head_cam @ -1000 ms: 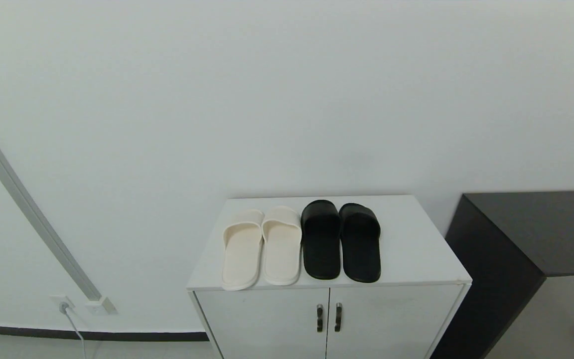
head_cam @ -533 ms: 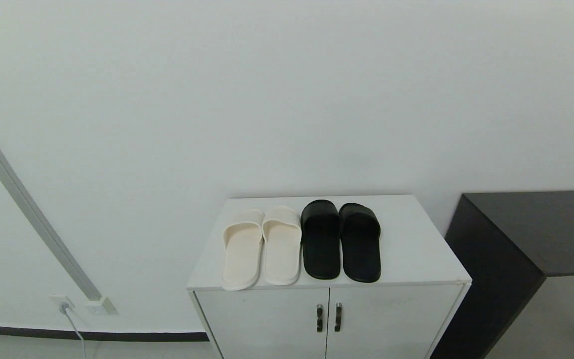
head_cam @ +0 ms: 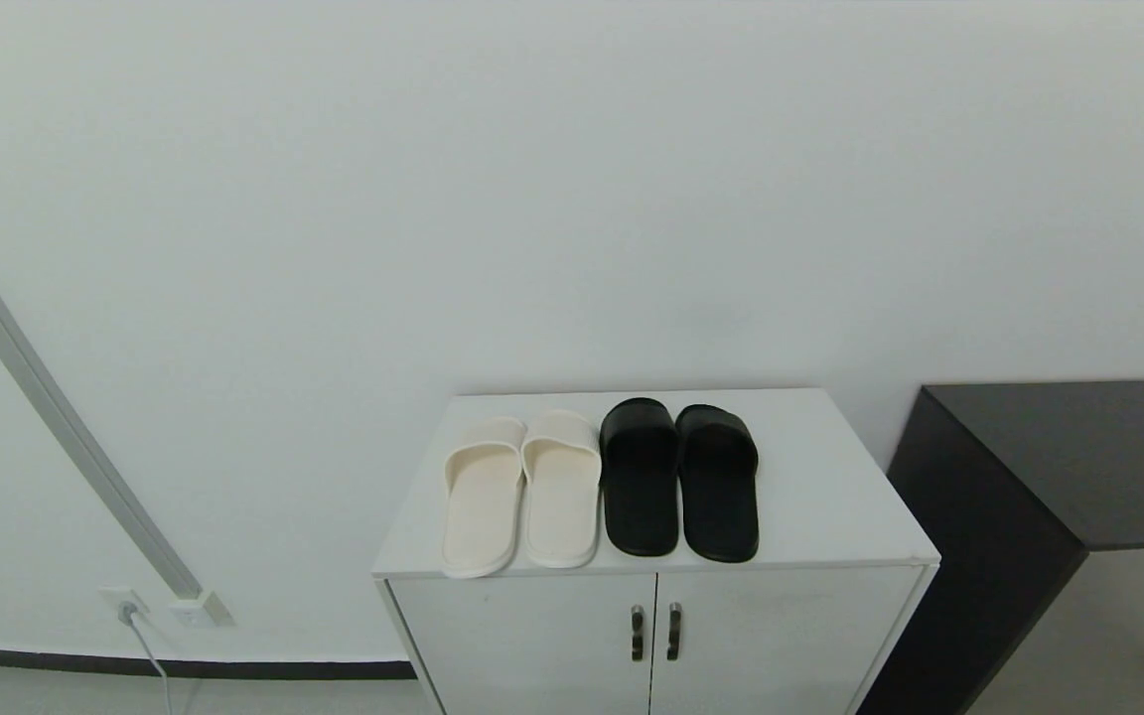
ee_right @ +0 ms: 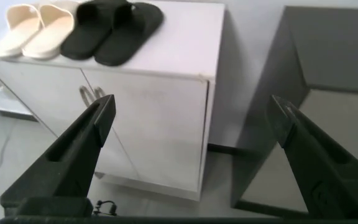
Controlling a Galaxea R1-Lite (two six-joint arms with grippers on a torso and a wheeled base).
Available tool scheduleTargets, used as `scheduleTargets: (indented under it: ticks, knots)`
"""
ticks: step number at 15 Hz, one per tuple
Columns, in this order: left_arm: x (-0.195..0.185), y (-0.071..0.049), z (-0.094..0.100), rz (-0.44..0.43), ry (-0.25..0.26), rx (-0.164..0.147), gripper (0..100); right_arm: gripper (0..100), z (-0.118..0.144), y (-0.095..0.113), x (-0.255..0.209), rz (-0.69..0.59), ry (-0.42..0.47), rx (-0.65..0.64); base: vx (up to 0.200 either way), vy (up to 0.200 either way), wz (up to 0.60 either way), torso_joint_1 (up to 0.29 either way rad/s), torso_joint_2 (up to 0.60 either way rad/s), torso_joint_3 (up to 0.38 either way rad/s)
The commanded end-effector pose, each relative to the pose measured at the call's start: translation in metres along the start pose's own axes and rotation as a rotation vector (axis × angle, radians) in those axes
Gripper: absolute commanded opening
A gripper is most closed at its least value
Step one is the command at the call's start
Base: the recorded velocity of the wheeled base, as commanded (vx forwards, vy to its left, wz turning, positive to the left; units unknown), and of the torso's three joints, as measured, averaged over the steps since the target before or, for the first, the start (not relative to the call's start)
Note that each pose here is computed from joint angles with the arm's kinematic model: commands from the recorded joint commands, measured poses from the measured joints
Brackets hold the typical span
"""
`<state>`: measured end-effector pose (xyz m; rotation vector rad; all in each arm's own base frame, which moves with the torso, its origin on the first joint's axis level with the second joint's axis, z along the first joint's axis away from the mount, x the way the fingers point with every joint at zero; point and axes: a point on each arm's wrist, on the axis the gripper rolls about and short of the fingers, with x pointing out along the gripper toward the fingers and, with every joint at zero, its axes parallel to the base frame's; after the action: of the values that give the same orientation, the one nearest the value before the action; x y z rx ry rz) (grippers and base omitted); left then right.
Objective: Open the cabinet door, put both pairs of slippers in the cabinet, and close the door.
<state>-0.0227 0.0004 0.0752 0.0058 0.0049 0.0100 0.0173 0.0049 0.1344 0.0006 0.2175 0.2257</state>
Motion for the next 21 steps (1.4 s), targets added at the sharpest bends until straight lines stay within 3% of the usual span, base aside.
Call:
scheduleTargets:
  ticks: [1, 4, 11, 16, 21]
  knots:
    - [0.000, 0.000, 0.000, 0.001, 0.001, 0.000, 0, 100, 0.036, -0.004, 0.051, 0.105, 0.114, 0.012, 0.000, 0.000, 0.00, 0.000, 0.00, 0.000]
    - [0.000, 0.000, 0.000, 0.001, 0.001, -0.001, 0, 100, 0.056, 0.006, 0.093, 0.135, 0.144, 0.022, 0.000, 0.000, 0.00, 0.000, 0.00, 0.000]
    - [0.000, 0.000, 0.000, 0.001, 0.001, -0.001, 0, 100, 0.078, 0.101, 0.153, 0.172, 0.170, 0.004, 0.000, 0.000, 0.00, 0.000, 0.00, 0.000]
    - [0.000, 0.000, 0.000, 0.001, 0.001, -0.001, 0, 100, 0.069, 0.155, 0.218, 0.120, 0.233, 0.055, 0.000, 0.000, 0.00, 0.000, 0.00, 0.000]
    - [0.000, 0.000, 0.000, 0.001, 0.001, -0.001, 0, 100, 0.049, 0.197, 0.273, -0.005, 0.232, 0.044, 0.000, 0.000, 0.00, 0.000, 0.00, 0.000]
